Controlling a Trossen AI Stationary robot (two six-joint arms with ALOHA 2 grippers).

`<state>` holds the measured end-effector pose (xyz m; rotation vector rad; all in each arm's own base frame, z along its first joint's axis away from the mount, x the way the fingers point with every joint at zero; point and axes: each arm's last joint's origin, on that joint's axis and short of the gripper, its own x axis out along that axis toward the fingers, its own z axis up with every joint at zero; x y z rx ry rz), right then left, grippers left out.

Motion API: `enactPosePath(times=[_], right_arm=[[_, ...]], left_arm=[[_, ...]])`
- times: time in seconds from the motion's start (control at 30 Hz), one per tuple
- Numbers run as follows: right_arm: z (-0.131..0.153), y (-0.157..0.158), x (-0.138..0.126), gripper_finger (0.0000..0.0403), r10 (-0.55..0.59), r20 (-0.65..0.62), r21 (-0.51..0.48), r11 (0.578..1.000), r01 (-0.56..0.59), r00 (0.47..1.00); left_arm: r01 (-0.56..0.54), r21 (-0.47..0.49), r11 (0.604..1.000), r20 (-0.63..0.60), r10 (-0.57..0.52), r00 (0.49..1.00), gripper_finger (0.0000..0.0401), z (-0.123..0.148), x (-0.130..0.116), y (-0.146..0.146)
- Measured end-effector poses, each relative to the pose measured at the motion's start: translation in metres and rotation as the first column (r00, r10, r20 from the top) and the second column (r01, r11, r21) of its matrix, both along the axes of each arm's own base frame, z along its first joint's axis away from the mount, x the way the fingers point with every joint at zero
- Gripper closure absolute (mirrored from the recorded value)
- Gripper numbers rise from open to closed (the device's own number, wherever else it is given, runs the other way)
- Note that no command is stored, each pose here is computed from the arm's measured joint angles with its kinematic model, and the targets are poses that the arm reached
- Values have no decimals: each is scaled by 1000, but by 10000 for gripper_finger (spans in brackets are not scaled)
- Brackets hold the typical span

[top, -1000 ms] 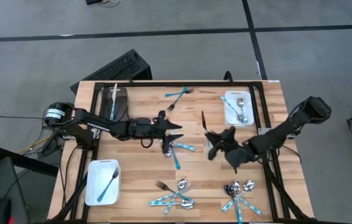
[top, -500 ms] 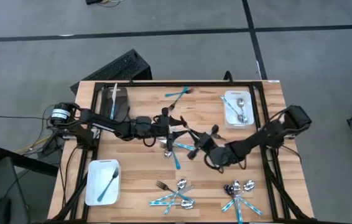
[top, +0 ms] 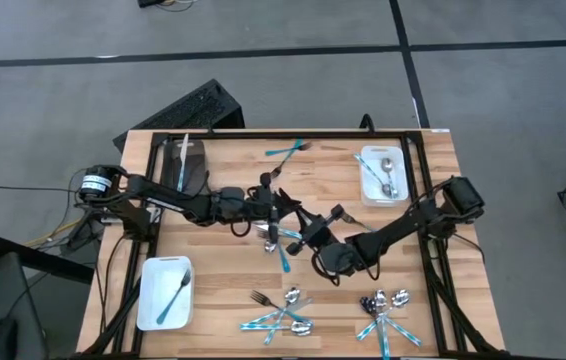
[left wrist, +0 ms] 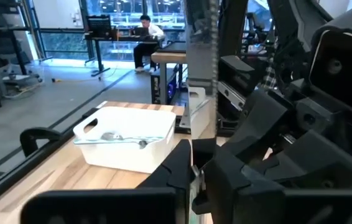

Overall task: Sort silverware by color (type)
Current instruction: Put the blue white knife into the black bin

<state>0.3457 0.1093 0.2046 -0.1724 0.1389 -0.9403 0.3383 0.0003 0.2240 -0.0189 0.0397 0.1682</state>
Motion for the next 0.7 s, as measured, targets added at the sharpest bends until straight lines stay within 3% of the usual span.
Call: enactPosePath(times=[0.13,0.27,0.4,0.57,0.7], right_arm=[[1,0,0,356,4,-9,-8,1000,-4,1000],[2,0,0,324,3,39,25,1000,-4,999],[15,2,-6,266,-9,82,46,999,6,997],[29,11,-19,186,28,74,49,998,-32,997],[34,11,-26,149,54,95,92,994,-62,994]], left_arm=[[-7,17,1000,-2,7,1000,383,2,-1,1],[-9,71,997,-30,11,999,393,7,-5,1],[-160,164,973,-130,183,975,396,25,-27,12],[-353,190,916,-330,398,856,396,47,-81,43],[-548,135,825,-480,538,692,396,54,-136,77]])
